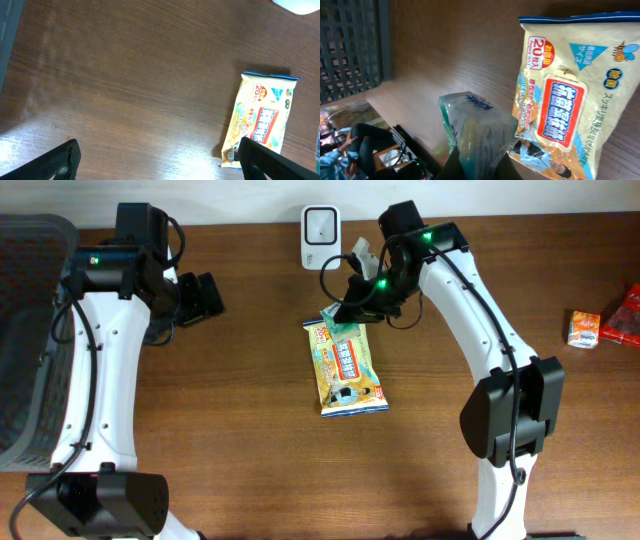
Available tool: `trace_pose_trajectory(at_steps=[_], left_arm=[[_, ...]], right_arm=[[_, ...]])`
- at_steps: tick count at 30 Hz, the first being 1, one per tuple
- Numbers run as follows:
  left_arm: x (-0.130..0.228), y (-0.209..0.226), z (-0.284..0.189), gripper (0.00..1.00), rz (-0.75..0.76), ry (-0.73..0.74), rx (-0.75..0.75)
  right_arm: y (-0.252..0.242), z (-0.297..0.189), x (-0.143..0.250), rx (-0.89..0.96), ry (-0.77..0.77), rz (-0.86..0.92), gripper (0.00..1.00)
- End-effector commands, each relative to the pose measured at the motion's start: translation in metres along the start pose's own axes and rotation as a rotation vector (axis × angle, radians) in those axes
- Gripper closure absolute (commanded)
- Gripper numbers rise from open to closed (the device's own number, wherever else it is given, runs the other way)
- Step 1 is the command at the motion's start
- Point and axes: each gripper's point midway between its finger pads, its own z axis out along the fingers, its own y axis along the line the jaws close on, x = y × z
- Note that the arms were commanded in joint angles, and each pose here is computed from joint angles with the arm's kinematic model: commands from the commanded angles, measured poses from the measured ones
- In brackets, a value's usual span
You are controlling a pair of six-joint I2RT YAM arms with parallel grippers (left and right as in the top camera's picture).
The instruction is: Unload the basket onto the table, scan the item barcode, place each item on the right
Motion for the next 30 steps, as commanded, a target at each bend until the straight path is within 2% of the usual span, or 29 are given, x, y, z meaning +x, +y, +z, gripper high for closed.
trace_pose_trajectory(at_steps=[1, 2, 4, 5, 7, 9, 10, 11, 13, 15, 20, 23, 24, 26, 27, 28, 29, 30], left_arm=[[-0.001, -0.001, -0.002, 0.01, -0.010, -0.006, 0.006], [-0.001, -0.001, -0.002, 0.01, -0.010, -0.006, 0.006], [-0.001, 0.000, -0.002, 0.01, -0.011, -0.006, 0.006], [-0.001, -0.001, -0.002, 0.01, -0.010, -0.006, 0.006], [-0.001, -0.001, -0.002, 0.01, -0.010, -0.006, 0.006], [-0.001, -0.001, -0.002, 0.01, -0.010, -0.006, 0.006], [-0.001, -0.001, -0.002, 0.01, -0.010, -0.006, 0.006], [-0.001, -0.001, -0.002, 0.01, -0.010, -0.006, 0.006], [-0.001, -0.001, -0.002, 0.01, -0.010, -0.006, 0.006], [-0.001, -0.001, -0.002, 0.01, -0.010, -0.006, 0.006], [-0.001, -0.001, -0.002, 0.01, -0.010, -0.006, 0.006], [-0.001, -0.001, -0.002, 0.01, -0.010, -0.006, 0.006], [-0.001, -0.001, -0.002, 0.01, -0.010, -0.006, 0.006], [-0.001, -0.001, -0.002, 0.01, -0.010, -0.006, 0.006], [-0.001, -0.001, -0.002, 0.01, -0.010, -0.006, 0.006], [-0.001, -0.001, -0.002, 0.01, -0.010, -0.006, 0.006], [-0.001, -0.001, -0.002, 0.01, -0.010, -0.006, 0.006], [-0.001, -0.001, -0.002, 0.01, -0.010, -0.006, 0.006]], right_arm=[[0.049, -0.015, -0.006, -0.256, -0.025, -0.070, 0.96], [0.056, -0.018, -0.016, -0.296, -0.067, -0.136, 0.96], [0.044, -0.016, -0.028, -0.213, -0.118, -0.167, 0.96], [0.023, -0.015, -0.044, -0.073, -0.179, -0.185, 0.96], [0.002, -0.025, -0.083, 0.097, -0.338, -0.252, 0.96], [-0.031, -0.056, -0.140, 0.411, -0.597, -0.285, 0.96], [-0.036, -0.067, -0.158, 0.501, -0.687, -0.288, 0.96], [-0.034, -0.072, -0.189, 0.610, -0.806, -0.412, 0.96], [-0.028, -0.036, -0.219, 0.686, -0.845, -0.669, 0.96], [-0.032, 0.002, -0.228, 0.711, -0.831, -0.781, 0.96], [-0.045, 0.019, -0.236, 0.769, -0.860, -0.776, 0.96], [-0.047, -0.036, -0.243, 0.884, -0.991, -0.621, 0.96], [-0.049, -0.075, -0.241, 0.863, -1.055, -0.513, 0.96], [-0.081, -0.134, -0.230, 0.861, -1.079, -0.327, 0.96], [-0.143, -0.181, -0.203, 0.896, -1.029, -0.108, 0.96], [-0.182, -0.199, -0.182, 0.933, -0.970, 0.002, 0.96], [-0.246, -0.219, -0.141, 0.993, -0.851, 0.168, 0.96], [-0.286, -0.231, -0.110, 1.032, -0.766, 0.262, 0.96]])
